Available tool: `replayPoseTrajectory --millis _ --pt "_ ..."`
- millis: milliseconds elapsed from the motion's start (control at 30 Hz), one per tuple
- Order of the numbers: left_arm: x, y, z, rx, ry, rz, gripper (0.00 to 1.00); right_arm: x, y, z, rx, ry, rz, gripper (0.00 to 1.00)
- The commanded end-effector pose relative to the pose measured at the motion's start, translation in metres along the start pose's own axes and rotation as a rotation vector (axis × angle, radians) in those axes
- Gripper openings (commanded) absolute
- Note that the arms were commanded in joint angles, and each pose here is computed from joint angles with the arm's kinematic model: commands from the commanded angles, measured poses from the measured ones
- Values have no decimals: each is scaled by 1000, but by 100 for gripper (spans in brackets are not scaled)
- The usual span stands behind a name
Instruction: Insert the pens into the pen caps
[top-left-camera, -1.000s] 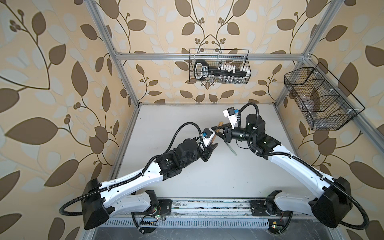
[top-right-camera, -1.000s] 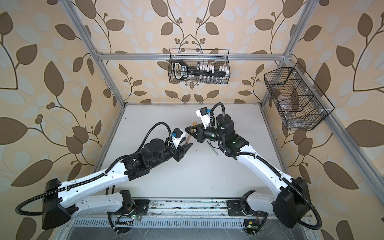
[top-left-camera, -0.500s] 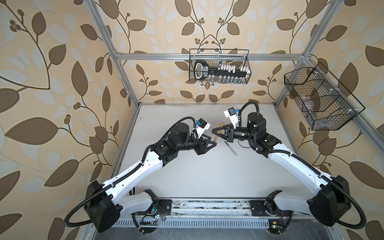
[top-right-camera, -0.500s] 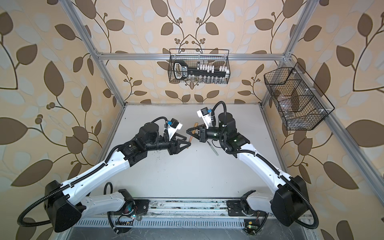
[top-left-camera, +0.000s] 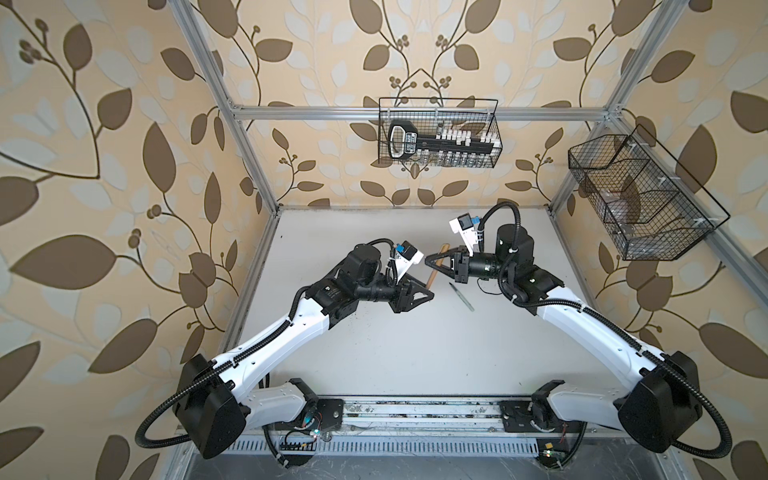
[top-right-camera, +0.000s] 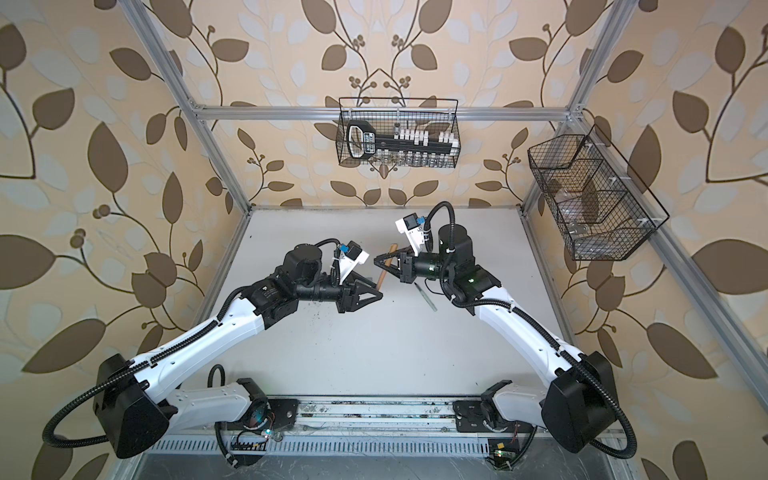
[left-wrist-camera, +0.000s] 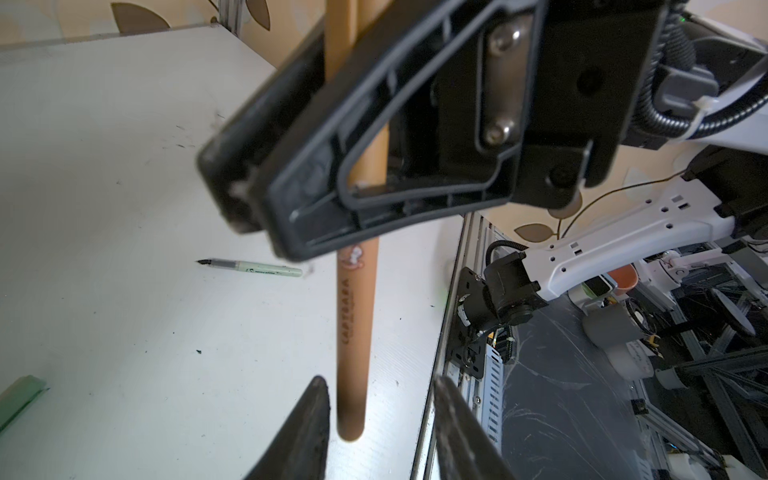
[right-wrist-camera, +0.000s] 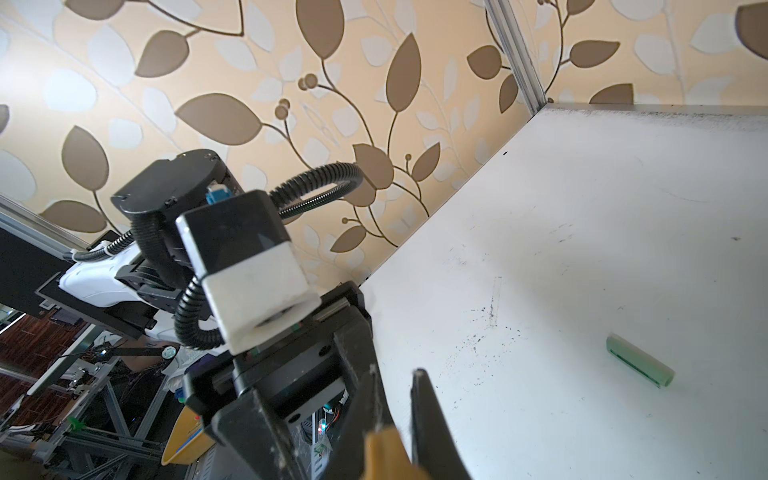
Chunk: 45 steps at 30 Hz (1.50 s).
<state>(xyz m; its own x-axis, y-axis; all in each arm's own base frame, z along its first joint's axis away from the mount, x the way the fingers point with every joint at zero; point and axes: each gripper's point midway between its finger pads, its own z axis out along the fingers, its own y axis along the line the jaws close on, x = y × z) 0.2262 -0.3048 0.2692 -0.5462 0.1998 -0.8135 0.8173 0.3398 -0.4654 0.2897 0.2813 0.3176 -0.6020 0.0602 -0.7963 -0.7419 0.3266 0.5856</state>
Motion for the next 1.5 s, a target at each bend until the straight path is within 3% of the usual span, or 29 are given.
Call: replayPoseTrajectory --millis 0,533,600,700,800,900,1000,1233,1367,1467 --pt "-22 -11 -5 31 -47 43 37 -6 3 1 -15 -22 -13 0" --pt "-27 11 -2 -73 -71 47 0 0 7 5 -4 -9 -46 1" --pt "-28 16 0 -94 -79 54 0 3 10 6 1 1 -63 11" --pt "-30 23 1 -123 -91 68 0 8 11 5 17 10 -69 13" --pt "-32 26 3 -138 -101 83 0 9 12 2 24 -2 -68 30" --pt "-33 28 3 -140 -112 101 0 8 13 -1 33 -14 -74 36" --pt "-33 29 4 -142 -111 113 0 9 13 -2 38 -11 -75 48" --pt "-30 31 4 -155 -105 118 0 18 2 -20 104 6 -55 57" --pt "-28 29 3 -142 -102 118 0 11 -12 -37 209 -12 -98 61" --pt "-25 26 4 -125 -89 117 0 -5 -13 -45 183 -58 -99 61"
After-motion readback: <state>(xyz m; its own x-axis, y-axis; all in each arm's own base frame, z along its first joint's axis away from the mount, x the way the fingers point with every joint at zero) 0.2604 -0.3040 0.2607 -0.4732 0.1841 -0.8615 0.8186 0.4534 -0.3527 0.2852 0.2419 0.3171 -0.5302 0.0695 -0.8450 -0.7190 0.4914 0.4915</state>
